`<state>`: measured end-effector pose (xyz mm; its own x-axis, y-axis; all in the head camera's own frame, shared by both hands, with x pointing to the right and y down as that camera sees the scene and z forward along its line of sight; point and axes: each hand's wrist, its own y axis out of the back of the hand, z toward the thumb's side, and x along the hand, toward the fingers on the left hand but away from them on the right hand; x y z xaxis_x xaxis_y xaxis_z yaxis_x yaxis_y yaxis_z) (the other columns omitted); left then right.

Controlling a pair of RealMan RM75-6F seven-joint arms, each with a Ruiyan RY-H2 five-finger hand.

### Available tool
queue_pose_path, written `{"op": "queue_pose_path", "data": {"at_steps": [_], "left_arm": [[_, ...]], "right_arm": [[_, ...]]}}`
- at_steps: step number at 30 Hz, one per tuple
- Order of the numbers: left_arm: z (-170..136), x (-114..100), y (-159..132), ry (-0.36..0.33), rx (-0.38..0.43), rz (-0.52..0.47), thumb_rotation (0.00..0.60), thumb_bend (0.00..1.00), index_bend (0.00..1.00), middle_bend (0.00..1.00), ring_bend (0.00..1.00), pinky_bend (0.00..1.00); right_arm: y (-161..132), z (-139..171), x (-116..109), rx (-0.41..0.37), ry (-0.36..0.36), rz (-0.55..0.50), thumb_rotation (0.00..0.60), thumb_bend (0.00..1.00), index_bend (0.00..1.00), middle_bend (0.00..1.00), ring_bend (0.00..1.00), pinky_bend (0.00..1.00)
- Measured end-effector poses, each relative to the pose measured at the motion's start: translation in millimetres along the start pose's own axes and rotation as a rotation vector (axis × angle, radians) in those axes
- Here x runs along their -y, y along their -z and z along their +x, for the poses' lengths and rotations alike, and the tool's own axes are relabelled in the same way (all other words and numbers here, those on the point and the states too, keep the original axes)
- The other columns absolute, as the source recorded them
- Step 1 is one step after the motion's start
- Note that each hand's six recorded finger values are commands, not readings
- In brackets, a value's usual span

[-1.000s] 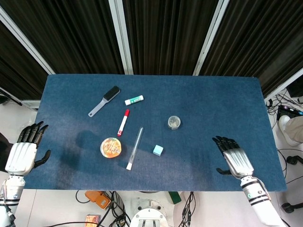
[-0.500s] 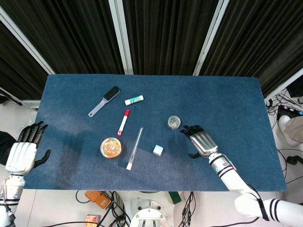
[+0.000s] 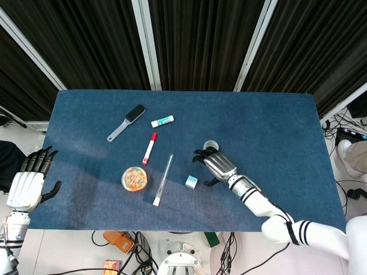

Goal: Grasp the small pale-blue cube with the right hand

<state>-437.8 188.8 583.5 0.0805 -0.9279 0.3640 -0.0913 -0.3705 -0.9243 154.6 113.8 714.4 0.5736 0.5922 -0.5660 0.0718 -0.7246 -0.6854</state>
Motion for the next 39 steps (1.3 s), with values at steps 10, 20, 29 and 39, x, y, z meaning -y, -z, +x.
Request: {"op": "queue_pose_path", "data": {"at_steps": [10,20,29,39], "left_arm": [[1,0,0,-0.001,-0.002,-0.004,0.600,0.33,0.08,0.00,0.00,0.08],[1,0,0,-0.001,-0.001,-0.005,0.600,0.33,0.08,0.00,0.00,0.08],[1,0,0,-0.004,0.000,-0.007,0.600,0.33,0.07,0.00,0.00,0.08],[1,-1,0,-0.007,0.001,-0.009,0.600,0.33,0.08,0.00,0.00,0.08]], "right_arm": [[-19,-24,15,-0.088,-0.069,-0.023,0.600,0.26,0.37,0.22,0.25,0.18],[-21,-30,24,-0.095,-0.103,-0.044,0.600,0.26,0.43,0.23,0.26,0.18],[-28,-34,29,-0.116,-0.117,-0.082,0.600,0.33,0.53,0.25,0.28,0.18],[-36,-32,20,-0.156,-0.076,-0.117,0.600,0.44,0.64,0.28,0.31,0.19]]}}
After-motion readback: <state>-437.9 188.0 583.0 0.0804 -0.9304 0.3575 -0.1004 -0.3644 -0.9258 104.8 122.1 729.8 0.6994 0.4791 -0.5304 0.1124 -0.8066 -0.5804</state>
